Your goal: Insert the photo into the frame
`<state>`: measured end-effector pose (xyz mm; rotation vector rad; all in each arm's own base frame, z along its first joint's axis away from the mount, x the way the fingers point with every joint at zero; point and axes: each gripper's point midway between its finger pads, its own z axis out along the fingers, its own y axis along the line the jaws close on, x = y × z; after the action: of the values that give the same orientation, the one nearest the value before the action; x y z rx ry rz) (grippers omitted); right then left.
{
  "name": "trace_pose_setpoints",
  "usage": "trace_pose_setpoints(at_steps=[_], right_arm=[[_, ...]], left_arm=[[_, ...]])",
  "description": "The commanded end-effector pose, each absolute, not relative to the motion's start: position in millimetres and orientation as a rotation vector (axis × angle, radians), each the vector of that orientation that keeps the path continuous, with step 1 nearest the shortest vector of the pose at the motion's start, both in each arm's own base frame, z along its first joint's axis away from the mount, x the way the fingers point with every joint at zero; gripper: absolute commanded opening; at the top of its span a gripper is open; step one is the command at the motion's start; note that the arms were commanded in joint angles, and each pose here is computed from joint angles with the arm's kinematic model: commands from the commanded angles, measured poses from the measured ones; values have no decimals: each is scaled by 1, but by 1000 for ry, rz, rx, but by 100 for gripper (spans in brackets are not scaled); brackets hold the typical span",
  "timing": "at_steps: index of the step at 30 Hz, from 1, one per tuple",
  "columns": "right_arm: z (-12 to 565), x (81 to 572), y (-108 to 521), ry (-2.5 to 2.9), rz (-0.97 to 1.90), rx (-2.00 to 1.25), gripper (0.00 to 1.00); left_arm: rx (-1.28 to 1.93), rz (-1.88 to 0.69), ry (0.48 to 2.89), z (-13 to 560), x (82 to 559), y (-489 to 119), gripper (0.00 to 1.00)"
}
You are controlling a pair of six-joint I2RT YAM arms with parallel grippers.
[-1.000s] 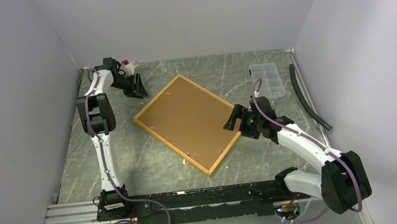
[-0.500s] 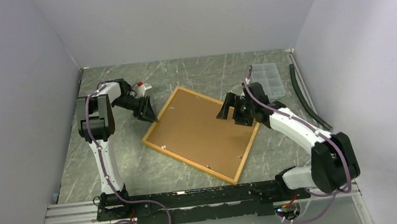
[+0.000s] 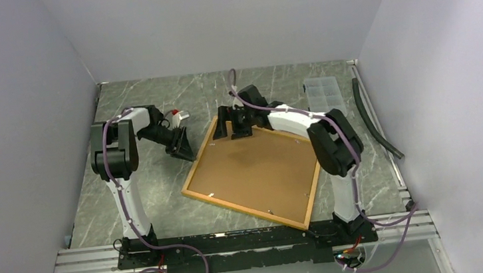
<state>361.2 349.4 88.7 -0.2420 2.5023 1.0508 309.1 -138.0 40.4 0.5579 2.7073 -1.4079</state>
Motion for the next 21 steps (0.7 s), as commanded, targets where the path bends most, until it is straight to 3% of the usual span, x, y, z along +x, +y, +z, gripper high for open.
trace_pose_setpoints(at_steps=[1, 12, 21], right_arm=[[108, 367, 389, 2413, 1177, -366, 92], [74, 345, 420, 2479, 1287, -298, 90], [63, 361, 432, 2472, 1279, -255, 88]], left_arm=[[500, -1419, 2601, 49, 343, -147, 40], [478, -1474, 2607, 30, 345, -150, 33], [475, -1488, 2609, 27, 343, -151, 28]])
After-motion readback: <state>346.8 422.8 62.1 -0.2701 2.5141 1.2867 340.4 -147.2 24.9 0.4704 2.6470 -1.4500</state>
